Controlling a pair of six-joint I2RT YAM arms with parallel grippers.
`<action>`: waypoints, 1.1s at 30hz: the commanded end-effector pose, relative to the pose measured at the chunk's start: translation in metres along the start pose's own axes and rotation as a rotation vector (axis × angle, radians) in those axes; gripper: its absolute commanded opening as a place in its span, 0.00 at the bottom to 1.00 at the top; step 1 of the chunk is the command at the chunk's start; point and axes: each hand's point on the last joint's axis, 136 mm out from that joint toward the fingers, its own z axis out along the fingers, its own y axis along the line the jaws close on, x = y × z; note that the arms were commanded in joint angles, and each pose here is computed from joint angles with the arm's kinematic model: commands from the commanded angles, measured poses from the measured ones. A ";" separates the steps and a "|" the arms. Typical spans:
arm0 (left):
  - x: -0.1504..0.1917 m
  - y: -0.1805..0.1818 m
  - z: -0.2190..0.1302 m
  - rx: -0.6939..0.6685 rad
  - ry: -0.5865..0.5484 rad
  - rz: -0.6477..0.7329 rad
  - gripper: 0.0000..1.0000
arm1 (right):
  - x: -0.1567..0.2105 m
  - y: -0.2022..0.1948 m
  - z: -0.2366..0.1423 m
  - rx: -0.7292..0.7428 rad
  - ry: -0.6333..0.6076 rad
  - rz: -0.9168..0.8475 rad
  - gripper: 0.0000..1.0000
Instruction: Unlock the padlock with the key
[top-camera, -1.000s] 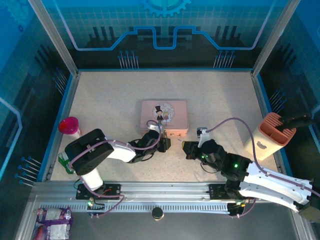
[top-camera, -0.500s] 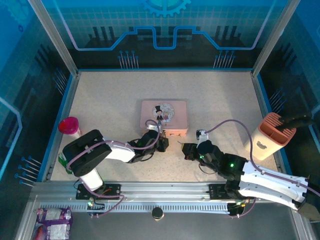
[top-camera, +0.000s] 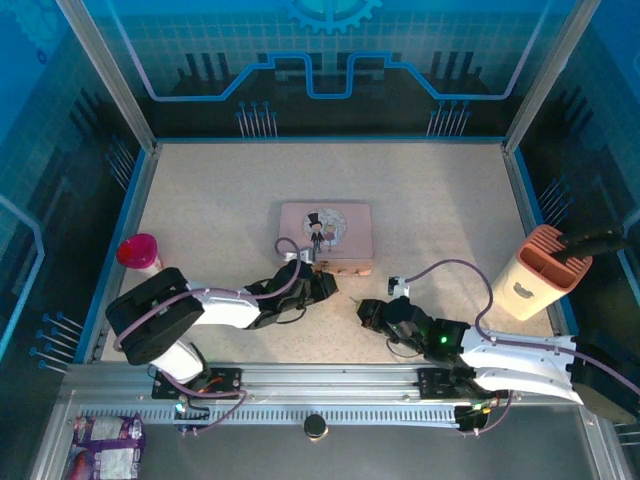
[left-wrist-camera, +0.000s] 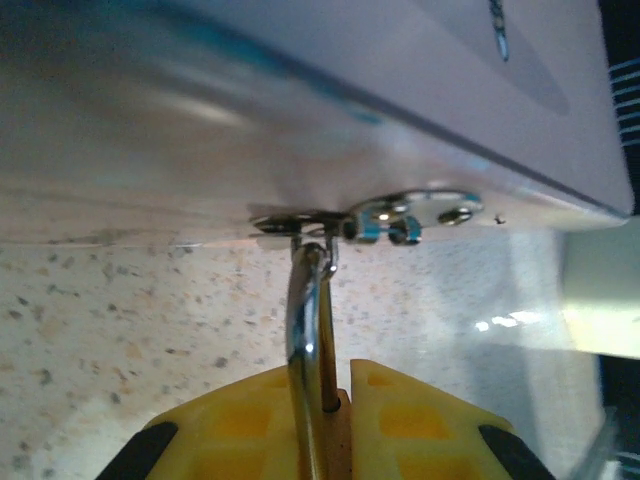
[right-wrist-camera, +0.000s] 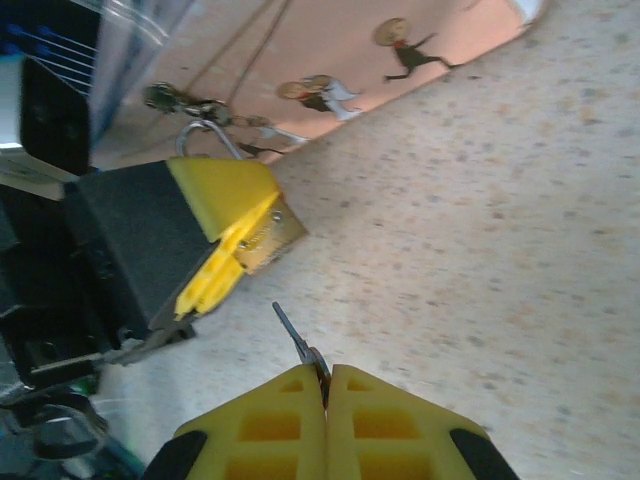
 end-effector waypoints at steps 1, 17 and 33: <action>-0.024 -0.052 -0.019 0.213 -0.052 -0.134 0.00 | -0.009 0.026 0.000 -0.121 -0.052 0.094 0.00; -0.031 -0.067 -0.029 0.341 -0.023 -0.334 0.00 | 0.004 0.033 0.019 -0.176 -0.016 0.182 0.00; -0.036 -0.076 -0.036 0.436 -0.032 -0.334 0.00 | -0.005 0.035 0.025 -0.229 0.028 0.325 0.00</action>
